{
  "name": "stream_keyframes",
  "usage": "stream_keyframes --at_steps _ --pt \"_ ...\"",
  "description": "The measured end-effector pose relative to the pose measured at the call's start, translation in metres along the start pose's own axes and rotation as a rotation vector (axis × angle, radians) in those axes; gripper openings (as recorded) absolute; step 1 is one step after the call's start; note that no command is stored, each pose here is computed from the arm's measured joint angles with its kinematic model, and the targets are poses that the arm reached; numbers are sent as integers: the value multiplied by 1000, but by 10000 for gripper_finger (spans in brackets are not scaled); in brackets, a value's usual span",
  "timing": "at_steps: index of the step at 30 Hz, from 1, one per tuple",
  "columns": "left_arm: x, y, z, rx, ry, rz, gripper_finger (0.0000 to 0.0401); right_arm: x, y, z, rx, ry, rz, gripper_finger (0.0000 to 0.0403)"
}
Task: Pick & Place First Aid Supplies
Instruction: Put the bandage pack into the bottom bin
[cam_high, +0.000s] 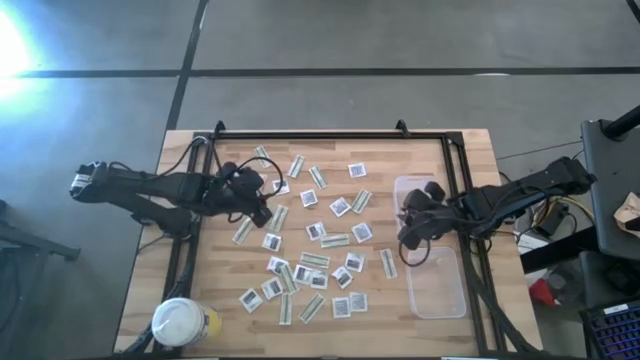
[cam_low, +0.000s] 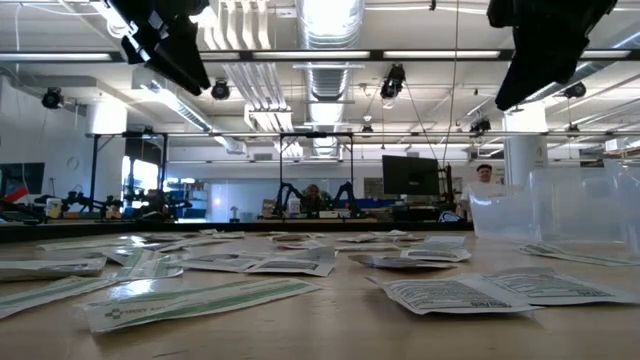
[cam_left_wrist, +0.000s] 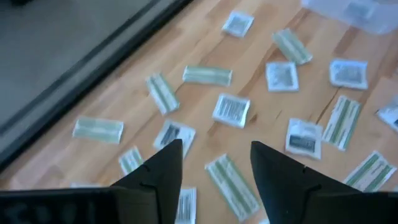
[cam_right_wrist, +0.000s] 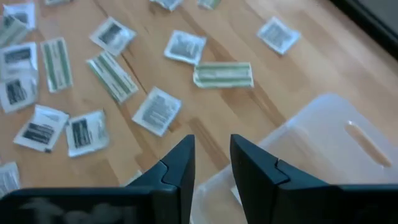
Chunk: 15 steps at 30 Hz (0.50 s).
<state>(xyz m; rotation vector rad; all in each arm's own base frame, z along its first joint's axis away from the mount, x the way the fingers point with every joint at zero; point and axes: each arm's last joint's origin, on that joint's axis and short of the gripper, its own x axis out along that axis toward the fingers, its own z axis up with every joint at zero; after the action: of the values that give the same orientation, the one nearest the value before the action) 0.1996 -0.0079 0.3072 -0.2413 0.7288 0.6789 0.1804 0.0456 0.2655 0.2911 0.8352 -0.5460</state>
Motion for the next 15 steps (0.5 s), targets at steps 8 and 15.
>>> stream_keyframes --at_steps 8,15 --pt "7 -5 -15 -79 205 -157 194 0 4 6 -33 -141 -59 86" --pt "27 -14 -37 -70 368 -271 193 -3 9 16 -79 -254 -64 77"
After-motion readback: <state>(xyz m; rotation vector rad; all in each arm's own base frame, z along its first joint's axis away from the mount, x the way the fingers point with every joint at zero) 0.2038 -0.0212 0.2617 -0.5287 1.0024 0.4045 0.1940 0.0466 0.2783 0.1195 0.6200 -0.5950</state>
